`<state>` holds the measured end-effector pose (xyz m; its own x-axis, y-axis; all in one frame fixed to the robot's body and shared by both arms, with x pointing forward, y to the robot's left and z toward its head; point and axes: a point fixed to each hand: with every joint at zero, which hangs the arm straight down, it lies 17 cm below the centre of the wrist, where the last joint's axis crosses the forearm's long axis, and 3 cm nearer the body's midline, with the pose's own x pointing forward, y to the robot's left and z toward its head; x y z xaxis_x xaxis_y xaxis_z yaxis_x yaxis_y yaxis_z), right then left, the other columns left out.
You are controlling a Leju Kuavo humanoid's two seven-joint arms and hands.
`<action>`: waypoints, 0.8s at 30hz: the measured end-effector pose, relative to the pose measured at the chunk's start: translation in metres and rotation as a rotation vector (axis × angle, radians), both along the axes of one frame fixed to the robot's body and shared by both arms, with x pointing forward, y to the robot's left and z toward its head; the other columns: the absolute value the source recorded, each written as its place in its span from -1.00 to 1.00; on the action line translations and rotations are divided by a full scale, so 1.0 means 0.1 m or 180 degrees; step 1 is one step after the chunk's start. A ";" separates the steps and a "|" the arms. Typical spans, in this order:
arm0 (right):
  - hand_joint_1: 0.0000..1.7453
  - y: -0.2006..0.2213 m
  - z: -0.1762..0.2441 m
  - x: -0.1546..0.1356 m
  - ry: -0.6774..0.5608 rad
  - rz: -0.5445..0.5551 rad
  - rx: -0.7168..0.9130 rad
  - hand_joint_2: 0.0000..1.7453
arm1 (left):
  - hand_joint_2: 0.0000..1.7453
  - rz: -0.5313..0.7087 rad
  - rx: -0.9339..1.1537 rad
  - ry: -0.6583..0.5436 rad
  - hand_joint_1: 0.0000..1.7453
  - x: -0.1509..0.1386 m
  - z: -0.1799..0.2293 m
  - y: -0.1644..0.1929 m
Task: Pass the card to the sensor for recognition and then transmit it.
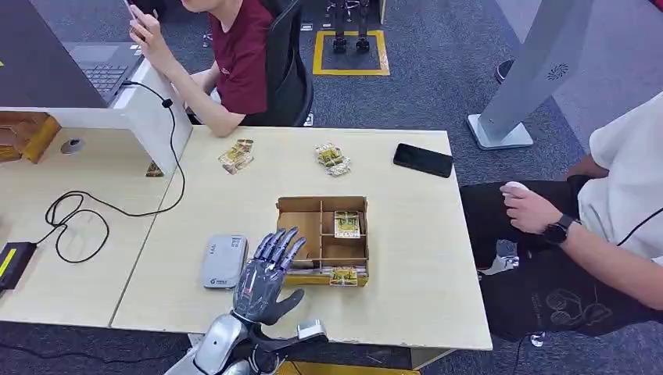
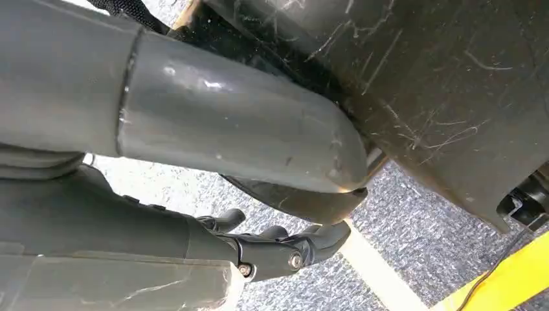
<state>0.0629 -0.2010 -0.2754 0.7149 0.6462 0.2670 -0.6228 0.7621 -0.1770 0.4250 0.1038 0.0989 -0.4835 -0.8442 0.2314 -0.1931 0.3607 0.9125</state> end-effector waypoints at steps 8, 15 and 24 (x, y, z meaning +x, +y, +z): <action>-1.00 0.01 0.00 0.02 0.0000 0.0022 0.0007 -1.00 | 1.00 0.0051 0.0020 0.0026 -1.00 0.10 -0.01 0.03; -1.00 0.01 0.00 0.02 -0.0001 0.0022 0.0007 -1.00 | 1.00 0.0062 0.0031 0.0067 -1.00 0.10 -0.06 0.04; -1.00 0.02 0.00 0.03 0.0013 0.0023 0.0025 -1.00 | 1.00 -0.0009 -0.0057 0.0168 1.00 0.09 -0.11 0.02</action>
<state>0.0657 -0.1986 -0.2750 0.7113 0.6493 0.2691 -0.6290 0.7589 -0.1685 0.4345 0.1060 0.0880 -0.4725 -0.8384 0.2717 -0.1439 0.3775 0.9148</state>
